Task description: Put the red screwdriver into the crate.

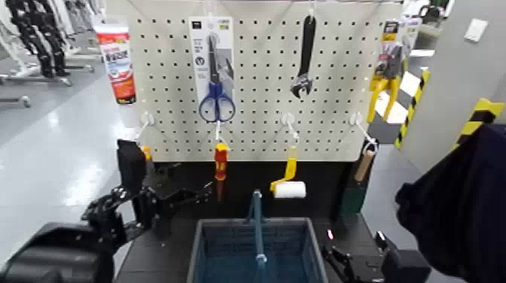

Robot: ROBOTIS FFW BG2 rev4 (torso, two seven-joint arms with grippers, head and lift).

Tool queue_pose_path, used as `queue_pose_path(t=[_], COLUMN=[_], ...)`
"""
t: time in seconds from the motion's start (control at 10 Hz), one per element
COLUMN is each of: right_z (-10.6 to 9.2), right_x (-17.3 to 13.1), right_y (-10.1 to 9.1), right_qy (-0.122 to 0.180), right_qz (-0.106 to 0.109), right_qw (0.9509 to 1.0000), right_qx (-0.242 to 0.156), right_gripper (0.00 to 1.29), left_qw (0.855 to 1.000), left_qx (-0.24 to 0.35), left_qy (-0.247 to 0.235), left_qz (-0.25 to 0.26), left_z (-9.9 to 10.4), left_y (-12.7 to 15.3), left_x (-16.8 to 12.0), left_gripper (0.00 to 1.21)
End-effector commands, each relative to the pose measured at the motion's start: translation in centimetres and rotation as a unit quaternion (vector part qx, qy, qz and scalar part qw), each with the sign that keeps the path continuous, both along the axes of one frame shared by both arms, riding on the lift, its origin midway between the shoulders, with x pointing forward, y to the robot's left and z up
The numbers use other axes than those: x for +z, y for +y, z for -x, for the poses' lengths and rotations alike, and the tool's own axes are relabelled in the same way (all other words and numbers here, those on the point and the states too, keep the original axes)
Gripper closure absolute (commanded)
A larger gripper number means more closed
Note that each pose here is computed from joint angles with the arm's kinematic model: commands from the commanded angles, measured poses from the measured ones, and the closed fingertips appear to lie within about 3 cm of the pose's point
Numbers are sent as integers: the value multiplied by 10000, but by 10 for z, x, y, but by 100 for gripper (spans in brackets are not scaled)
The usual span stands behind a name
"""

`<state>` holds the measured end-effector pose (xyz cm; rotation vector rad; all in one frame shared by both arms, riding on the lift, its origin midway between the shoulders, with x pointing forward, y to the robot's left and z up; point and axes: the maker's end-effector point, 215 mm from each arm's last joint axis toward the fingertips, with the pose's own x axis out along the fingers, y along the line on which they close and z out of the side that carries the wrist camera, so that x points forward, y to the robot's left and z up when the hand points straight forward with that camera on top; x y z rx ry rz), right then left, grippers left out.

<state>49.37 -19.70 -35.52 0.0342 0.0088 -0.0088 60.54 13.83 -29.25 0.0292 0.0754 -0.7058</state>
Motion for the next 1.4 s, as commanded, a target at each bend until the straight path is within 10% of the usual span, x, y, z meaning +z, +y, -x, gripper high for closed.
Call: queue_pose_path(t=[0.1, 1.1, 1.4], right_z=[-1, -3, -3], right_x=[2, 0, 0], right_y=[2, 6, 7], right_qy=[-26, -34, -48], right_qz=[-16, -104, -106], right_qw=[10000, 9999, 9999], right_qx=[21, 64, 87], right_gripper=[14, 14, 14], left_qw=[9994, 9963, 9957], left_qx=[-347, -829, -906], left_qy=[1, 93, 116], left_qz=[-49, 212, 171], left_z=[-12, -35, -39], left_y=[-23, -61, -68], left_x=[6, 7, 6], left_gripper=[10, 14, 52])
